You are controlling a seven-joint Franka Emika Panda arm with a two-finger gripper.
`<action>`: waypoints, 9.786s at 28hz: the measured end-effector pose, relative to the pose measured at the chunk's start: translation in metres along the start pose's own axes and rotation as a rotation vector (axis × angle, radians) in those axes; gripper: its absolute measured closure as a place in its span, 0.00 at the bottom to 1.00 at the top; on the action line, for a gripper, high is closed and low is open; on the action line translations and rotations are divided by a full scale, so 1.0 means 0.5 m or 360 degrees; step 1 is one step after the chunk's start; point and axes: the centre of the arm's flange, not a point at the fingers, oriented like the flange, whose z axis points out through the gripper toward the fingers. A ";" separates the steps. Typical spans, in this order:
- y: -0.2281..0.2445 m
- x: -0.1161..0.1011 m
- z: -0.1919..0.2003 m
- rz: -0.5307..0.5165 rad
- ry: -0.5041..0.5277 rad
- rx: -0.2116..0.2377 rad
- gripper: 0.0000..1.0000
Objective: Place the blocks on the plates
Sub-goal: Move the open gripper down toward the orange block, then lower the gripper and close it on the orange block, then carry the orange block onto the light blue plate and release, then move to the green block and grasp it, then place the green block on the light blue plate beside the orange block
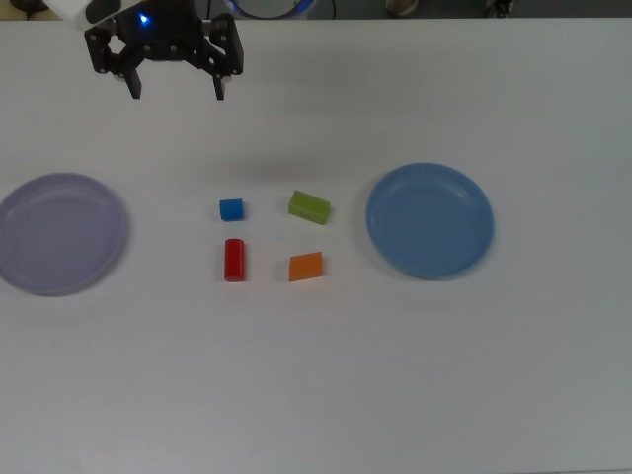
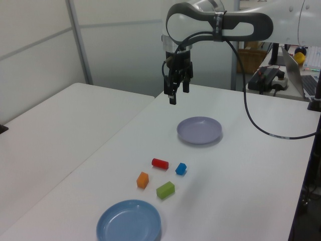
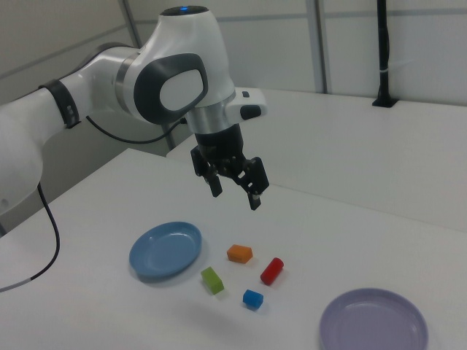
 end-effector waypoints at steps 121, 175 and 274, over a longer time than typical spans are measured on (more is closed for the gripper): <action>-0.667 0.014 0.490 -0.0473 0.0021 -0.0170 0.47; -0.264 0.032 0.417 -0.1256 -0.0293 -0.0045 0.00; -0.489 0.087 0.422 0.0121 0.0247 -0.0068 0.00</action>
